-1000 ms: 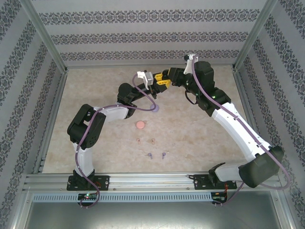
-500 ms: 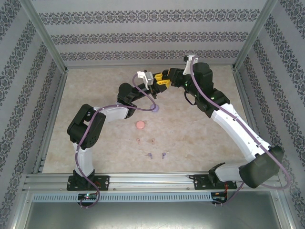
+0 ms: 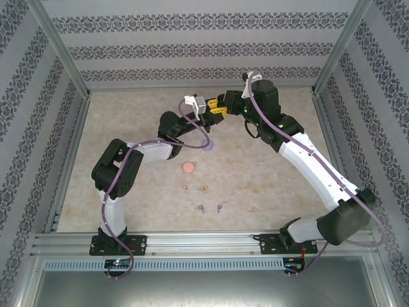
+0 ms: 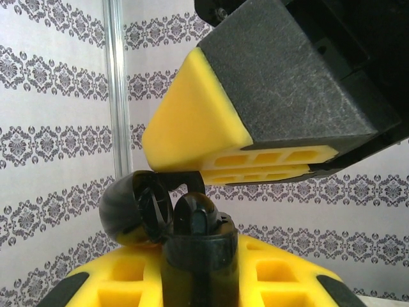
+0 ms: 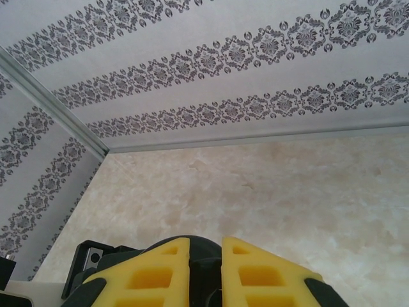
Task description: Insert the wireless bluetooth earbuds into the charging case
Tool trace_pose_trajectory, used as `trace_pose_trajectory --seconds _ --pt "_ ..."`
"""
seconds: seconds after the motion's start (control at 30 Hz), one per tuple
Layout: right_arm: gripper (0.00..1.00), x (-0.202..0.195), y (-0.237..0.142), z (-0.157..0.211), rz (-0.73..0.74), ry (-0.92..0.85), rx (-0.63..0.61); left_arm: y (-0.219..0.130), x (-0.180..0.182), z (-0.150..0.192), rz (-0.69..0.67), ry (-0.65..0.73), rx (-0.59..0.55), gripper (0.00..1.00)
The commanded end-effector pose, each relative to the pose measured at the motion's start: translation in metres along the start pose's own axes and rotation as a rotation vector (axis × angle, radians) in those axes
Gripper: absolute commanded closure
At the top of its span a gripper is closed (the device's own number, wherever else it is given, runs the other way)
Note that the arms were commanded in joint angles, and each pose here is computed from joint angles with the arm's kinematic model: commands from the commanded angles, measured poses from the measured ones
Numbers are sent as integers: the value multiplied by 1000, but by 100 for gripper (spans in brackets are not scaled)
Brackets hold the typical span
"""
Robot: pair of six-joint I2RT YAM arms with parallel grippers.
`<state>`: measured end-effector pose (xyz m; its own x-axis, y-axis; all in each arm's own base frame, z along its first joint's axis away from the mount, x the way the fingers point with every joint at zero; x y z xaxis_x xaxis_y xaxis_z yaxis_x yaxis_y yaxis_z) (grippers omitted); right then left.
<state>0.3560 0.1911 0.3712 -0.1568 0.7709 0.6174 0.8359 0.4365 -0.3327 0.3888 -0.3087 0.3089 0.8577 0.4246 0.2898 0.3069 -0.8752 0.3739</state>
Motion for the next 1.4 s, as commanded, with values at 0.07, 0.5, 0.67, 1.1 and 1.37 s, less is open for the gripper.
trace_pose_trajectory --seconds 0.07,0.5,0.67,1.1,1.37 --pt "85 5 10 26 23 -2 130 8 -8 -25 51 50 -92 100" --pt "85 11 5 26 40 17 143 5 -8 -17 31 72 -61 100" --pt "84 11 6 29 44 33 150 5 -8 -16 26 72 -61 100" --pt "69 4 10 31 77 45 143 5 -9 -17 26 58 -71 100" --pt "55 6 8 25 72 58 129 4 -9 -16 25 57 -70 100"
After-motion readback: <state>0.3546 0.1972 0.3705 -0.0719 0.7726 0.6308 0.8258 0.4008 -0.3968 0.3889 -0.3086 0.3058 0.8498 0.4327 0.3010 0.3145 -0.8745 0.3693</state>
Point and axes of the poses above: each hand's point on the last joint's axis, 136 mm out from that joint toward the fingers, its own y axis out along the fingers, its own x axis along the line the jaws close on, z = x × y, the point moved 5 cm from there along -y, back along the fingers, and after that the axes turned 14 degrees about y, right-handed, at the moved point
